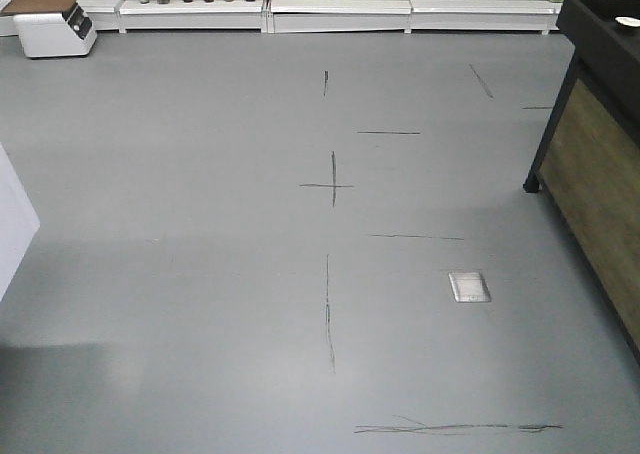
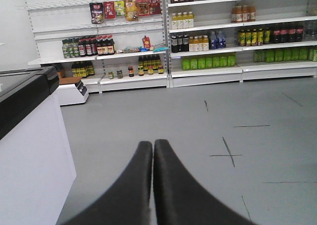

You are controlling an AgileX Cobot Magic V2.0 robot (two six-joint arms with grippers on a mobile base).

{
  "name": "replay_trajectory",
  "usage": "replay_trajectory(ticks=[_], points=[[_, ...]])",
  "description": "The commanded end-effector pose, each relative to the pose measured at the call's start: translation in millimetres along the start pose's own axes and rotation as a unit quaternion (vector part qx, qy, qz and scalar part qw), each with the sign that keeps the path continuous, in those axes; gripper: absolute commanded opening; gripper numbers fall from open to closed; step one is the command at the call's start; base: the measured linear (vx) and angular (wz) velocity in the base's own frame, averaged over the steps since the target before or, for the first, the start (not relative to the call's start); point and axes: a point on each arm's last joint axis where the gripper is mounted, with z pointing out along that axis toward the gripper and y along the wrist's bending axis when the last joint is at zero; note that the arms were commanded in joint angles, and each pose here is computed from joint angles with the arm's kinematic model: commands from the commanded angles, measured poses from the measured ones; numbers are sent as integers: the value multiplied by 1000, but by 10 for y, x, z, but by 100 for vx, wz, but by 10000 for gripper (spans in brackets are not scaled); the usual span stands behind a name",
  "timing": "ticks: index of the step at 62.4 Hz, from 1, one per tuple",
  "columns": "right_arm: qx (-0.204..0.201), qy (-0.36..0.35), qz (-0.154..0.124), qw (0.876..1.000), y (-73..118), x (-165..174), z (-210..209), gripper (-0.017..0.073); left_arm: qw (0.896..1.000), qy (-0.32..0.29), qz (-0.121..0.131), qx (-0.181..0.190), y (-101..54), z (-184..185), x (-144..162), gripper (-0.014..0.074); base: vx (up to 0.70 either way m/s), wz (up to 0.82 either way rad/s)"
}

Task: Pick three apples into basket with both arms
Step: 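Drive the base toward the black fruit display table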

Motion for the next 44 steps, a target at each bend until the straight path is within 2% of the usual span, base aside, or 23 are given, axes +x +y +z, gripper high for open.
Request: replay_trajectory(ticks=[1, 44], points=[[1, -35, -3, 999, 1, -35, -5, -4, 999, -35, -10, 5, -9, -6, 11, -6, 11, 5], [1, -35, -3, 999, 1, -35, -5, -4, 999, -35, -10, 5, -9, -6, 11, -6, 13, 4]])
